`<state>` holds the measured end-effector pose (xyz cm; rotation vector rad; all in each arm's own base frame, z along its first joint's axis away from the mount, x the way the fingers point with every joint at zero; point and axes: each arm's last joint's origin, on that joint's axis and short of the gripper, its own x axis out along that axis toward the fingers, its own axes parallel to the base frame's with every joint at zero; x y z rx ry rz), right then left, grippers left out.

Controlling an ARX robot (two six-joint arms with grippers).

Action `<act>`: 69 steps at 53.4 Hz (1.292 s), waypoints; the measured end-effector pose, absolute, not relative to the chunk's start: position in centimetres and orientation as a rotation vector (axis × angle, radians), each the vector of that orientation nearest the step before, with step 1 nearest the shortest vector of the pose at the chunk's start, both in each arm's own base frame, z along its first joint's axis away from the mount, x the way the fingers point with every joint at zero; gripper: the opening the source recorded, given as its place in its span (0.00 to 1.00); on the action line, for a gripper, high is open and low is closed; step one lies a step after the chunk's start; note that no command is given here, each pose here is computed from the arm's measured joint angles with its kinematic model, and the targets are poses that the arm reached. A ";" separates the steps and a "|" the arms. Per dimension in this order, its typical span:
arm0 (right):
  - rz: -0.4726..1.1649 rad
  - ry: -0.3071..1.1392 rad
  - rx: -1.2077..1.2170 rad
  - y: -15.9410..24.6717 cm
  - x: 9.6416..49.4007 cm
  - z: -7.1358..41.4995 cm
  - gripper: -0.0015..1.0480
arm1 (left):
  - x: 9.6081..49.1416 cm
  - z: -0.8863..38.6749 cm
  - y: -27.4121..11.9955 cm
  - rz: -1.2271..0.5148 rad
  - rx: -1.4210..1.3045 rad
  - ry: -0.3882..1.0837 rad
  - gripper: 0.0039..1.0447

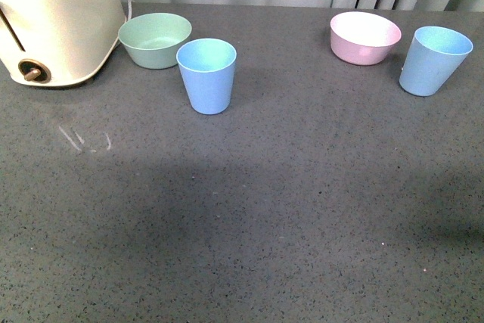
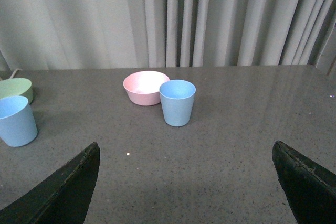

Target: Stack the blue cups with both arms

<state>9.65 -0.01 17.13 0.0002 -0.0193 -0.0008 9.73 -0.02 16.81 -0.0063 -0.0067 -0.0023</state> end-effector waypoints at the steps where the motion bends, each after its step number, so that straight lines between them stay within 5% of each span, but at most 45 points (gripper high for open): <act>1: -0.001 -0.019 0.000 0.0 9.7 17.1 0.91 | 9.7 16.8 0.0 -0.002 -0.006 -0.007 0.92; 36: -0.001 -0.019 0.000 0.0 9.7 17.1 0.91 | 9.7 16.8 0.0 -0.006 -0.009 -0.002 0.92; 44: 0.000 -0.020 0.000 0.0 9.6 17.1 0.91 | 10.9 17.3 -0.2 -0.199 -0.183 0.472 0.92; 69: 0.000 -0.019 0.000 0.0 9.7 17.1 0.91 | 25.2 19.6 -5.1 -0.270 -0.230 0.668 0.92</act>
